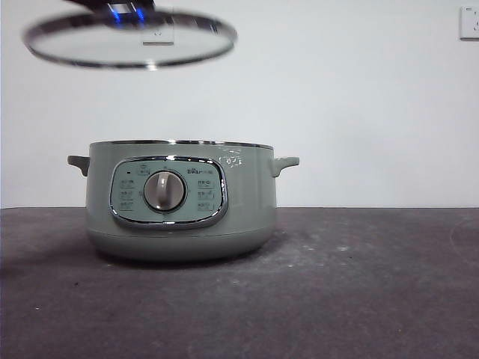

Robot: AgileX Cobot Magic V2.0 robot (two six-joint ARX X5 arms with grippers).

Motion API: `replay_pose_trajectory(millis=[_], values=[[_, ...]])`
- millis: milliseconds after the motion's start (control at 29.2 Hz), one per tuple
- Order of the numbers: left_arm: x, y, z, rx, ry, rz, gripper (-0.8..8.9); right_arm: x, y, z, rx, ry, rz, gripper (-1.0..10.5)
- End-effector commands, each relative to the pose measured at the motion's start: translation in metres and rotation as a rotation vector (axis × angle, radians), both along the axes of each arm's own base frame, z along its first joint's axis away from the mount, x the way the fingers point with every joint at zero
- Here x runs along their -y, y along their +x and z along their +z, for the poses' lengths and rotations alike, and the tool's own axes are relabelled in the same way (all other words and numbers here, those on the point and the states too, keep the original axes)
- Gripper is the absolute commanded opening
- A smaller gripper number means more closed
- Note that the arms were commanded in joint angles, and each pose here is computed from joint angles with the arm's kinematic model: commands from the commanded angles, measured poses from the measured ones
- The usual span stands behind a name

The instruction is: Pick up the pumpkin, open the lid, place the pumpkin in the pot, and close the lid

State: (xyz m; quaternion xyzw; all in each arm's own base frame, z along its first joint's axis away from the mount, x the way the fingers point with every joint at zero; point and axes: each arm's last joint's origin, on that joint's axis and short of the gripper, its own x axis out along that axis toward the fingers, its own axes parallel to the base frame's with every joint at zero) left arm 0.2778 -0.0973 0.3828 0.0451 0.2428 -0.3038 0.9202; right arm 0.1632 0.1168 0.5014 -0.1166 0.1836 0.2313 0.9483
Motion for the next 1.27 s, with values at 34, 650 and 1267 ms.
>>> replay_pose_trajectory(millis=[34,650,1267], values=[[0.009,0.012,0.002,0.063,-0.015,-0.029,-0.09,0.003,-0.005,-0.001,-0.031,0.007,-0.007,6.3],[0.038,0.068,-0.056,-0.007,0.015,-0.051,-0.09,0.008,-0.012,-0.009,-0.123,-0.035,-0.019,6.3],[0.048,0.070,-0.071,-0.045,0.074,-0.053,-0.09,0.008,-0.012,-0.009,-0.122,-0.035,-0.020,6.3]])
